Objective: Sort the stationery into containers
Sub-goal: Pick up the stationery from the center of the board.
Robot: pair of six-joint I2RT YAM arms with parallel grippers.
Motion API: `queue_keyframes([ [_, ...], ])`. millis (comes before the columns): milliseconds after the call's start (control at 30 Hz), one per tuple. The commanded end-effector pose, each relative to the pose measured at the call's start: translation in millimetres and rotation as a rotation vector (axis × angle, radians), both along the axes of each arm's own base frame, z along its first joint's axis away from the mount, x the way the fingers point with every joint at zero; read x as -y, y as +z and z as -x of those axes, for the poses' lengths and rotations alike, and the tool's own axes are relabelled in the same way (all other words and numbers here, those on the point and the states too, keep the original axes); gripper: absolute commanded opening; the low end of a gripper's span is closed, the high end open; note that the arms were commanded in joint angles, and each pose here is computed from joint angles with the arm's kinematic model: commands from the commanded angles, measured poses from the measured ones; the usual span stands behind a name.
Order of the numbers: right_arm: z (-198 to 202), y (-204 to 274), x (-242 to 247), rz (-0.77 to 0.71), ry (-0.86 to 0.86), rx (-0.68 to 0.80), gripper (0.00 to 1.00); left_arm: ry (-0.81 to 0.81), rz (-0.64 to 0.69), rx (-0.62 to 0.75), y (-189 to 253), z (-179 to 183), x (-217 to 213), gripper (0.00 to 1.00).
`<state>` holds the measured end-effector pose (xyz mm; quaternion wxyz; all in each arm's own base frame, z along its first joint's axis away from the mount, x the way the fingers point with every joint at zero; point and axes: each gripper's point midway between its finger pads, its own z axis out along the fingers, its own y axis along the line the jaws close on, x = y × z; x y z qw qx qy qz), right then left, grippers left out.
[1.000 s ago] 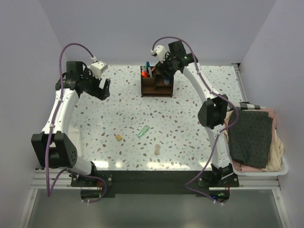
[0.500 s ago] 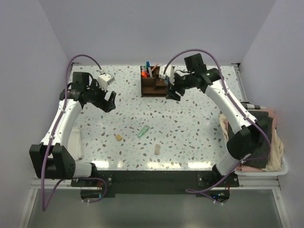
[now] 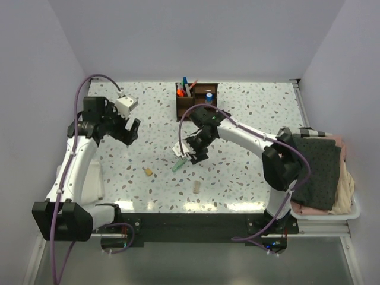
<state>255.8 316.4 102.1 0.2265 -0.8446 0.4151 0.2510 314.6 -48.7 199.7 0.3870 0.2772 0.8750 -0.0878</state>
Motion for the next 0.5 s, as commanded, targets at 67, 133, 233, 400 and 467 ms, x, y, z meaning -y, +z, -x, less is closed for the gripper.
queue_keyframes([
  [67, -17, -8, -38, -0.081, 0.128, 0.104, 0.61, 0.039, -0.039, -0.002, -5, 20, -16, 1.00],
  [133, -21, -23, -41, -0.051, 0.130, 0.092, 0.61, 0.044, -0.033, -0.001, -5, 22, -17, 1.00],
  [233, -28, -38, -44, -0.015, 0.138, 0.081, 0.61, 0.054, -0.033, 0.000, -5, 24, -20, 1.00],
  [400, -38, -49, -47, 0.023, 0.150, 0.083, 0.60, 0.058, -0.031, 0.002, -4, 26, -21, 1.00],
  [467, -39, -54, -46, 0.041, 0.147, 0.074, 0.60, 0.058, -0.030, 0.002, -5, 26, -21, 1.00],
])
